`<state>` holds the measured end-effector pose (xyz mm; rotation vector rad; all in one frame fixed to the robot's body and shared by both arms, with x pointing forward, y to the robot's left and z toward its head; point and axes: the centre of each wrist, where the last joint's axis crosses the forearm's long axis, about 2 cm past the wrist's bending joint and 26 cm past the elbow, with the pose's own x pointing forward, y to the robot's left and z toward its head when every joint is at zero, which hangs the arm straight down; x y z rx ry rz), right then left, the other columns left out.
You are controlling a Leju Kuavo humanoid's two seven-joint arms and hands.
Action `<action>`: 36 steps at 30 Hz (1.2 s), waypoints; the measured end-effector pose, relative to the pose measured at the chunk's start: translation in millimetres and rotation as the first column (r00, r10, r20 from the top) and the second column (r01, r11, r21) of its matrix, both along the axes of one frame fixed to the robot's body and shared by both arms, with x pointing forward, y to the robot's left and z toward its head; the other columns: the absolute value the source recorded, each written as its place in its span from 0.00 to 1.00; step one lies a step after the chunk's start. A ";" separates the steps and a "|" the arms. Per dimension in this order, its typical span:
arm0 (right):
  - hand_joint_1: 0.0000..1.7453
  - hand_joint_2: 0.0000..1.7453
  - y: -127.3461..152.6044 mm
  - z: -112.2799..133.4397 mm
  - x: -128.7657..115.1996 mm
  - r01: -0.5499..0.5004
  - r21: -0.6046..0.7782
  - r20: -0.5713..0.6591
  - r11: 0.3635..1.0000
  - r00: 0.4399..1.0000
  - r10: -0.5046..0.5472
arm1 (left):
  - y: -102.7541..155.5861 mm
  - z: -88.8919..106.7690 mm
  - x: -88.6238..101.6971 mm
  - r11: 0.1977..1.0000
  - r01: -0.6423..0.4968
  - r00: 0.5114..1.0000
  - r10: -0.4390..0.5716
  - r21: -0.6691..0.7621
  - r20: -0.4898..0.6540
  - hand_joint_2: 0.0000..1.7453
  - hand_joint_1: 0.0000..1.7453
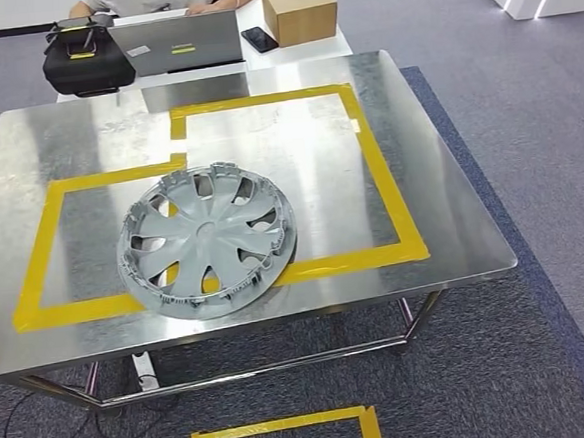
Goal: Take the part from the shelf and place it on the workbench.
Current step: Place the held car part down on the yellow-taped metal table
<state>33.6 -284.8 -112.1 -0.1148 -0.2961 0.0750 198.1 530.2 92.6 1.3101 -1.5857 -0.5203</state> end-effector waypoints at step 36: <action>0.00 0.00 -23.8 0.7 7.3 -0.113 -0.029 -0.029 0.993 0.993 0.112 | -210.3 0.3 194.7 0.764 0.645 0.627 -0.523 0.008 -0.577 0.00 0.00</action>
